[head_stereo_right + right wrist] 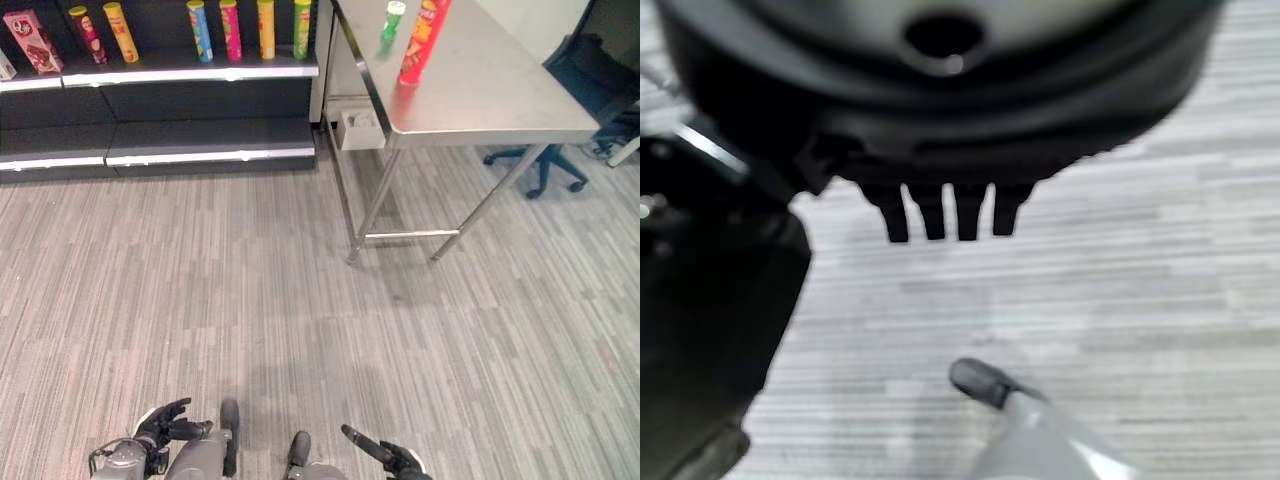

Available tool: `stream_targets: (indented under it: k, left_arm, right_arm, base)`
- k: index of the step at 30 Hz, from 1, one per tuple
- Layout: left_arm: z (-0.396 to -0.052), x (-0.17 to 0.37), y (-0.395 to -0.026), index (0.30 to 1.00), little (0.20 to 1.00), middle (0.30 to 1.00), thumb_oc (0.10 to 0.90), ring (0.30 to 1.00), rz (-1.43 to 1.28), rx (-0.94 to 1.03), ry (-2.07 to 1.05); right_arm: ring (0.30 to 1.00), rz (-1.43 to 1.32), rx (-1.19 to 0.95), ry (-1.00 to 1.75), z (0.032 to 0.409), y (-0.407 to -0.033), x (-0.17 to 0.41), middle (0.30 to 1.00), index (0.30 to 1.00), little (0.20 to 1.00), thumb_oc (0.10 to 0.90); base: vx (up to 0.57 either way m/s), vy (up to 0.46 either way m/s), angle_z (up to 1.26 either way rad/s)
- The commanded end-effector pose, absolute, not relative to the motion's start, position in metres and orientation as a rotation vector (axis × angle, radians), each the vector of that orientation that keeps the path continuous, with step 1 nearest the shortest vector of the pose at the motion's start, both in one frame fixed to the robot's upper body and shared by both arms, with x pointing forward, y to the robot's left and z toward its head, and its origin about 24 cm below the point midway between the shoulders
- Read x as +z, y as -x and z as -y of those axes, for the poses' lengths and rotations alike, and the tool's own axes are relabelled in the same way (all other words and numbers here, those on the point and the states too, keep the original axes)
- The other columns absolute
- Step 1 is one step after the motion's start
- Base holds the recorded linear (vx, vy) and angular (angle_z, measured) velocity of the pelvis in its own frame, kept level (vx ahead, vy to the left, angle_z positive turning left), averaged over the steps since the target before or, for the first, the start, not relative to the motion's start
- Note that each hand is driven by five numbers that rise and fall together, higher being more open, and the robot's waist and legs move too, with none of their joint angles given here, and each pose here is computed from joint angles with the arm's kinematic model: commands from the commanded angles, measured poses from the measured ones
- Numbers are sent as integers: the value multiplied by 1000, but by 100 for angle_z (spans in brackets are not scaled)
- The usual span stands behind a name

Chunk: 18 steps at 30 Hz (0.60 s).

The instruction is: Put the goods on the table back onto the shelves and tidy them up.

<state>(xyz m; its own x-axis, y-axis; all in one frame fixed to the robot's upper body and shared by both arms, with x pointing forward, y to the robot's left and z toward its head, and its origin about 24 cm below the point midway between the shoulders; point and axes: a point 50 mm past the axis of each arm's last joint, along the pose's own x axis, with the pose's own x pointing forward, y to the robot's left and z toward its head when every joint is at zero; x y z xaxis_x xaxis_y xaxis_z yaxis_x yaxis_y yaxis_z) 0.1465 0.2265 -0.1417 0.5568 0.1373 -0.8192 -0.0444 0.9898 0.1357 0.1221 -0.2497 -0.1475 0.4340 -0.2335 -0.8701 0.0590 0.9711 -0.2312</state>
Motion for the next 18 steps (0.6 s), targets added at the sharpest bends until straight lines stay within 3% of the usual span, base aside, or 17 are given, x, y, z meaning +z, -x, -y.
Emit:
stream_targets:
  k: [1, 10, 18]
  left_arm:
    - [-237, -149, -119, 900, 900, 900, 800, 900, -1048, 115, -150]
    - [-253, -147, -112, 900, 900, 900, 800, 900, -1066, 143, -185]
    - [-254, -137, -134, 900, 900, 900, 800, 900, -994, 84, -269]
  right_arm:
    - [900, -1070, -204, 239, 268, -121, -141, 900, 900, 900, 800]
    - [900, -1034, -141, 211, 253, -132, -140, 900, 900, 900, 800]
    - [900, -1000, -229, 168, 264, -137, -135, 900, 900, 900, 800]
  base:
    - [389, 127, -24]
    - [315, 202, -51]
    - [198, 134, 5]
